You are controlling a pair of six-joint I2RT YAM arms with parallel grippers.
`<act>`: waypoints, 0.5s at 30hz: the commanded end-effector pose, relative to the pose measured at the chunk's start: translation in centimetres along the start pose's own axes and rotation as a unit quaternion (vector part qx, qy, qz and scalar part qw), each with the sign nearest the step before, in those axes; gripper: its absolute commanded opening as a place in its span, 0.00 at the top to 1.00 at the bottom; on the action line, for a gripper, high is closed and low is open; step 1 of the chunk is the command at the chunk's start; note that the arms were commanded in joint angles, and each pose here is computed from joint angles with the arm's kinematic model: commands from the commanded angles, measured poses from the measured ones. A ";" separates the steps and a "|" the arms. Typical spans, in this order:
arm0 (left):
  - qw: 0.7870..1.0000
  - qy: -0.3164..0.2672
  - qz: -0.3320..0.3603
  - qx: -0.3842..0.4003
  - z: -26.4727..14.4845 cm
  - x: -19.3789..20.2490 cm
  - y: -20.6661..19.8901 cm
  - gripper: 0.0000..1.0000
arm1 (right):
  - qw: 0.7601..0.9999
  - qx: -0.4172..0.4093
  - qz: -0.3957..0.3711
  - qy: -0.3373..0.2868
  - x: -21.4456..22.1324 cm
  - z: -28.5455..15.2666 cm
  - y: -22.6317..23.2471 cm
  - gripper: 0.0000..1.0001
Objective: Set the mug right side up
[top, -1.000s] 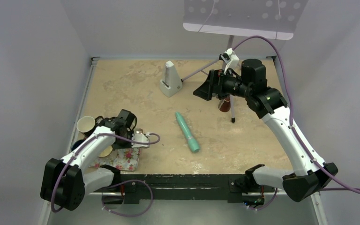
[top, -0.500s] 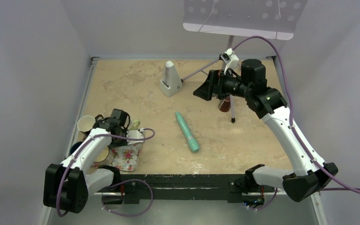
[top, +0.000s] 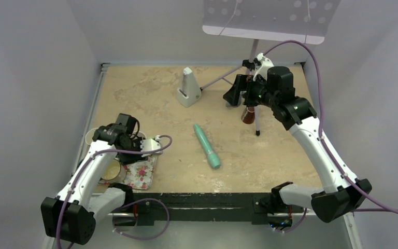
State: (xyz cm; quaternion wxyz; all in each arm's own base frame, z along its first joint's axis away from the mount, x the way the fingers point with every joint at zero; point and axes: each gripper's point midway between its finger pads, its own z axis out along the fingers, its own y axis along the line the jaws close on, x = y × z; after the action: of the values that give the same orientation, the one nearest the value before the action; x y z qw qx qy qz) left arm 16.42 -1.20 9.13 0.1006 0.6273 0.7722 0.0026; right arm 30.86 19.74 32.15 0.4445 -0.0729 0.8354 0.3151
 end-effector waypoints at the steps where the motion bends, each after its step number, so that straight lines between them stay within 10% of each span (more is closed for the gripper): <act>1: 0.991 -0.120 -0.048 0.027 -4.2 -4.7 -1.5 0.52 | 0.979 0.202 -0.026 -0.018 0.0 0.6 -8.9 0.03; 7: 0.958 -0.217 -0.189 0.002 -8.5 -9.0 0.1 0.33 | 0.964 0.259 -0.059 -0.021 0.0 4.1 -11.0 0.09; 15: 0.902 -0.276 -0.316 -0.100 -12.3 -9.8 3.1 0.23 | 0.927 0.345 0.092 -0.112 2.5 10.9 -13.6 0.13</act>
State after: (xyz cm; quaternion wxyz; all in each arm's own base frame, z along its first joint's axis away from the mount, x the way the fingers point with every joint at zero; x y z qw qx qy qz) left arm 18.04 -7.75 19.54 0.3008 0.3996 0.8586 -0.1129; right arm 39.94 15.65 19.39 0.4456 0.0647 0.8914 0.0508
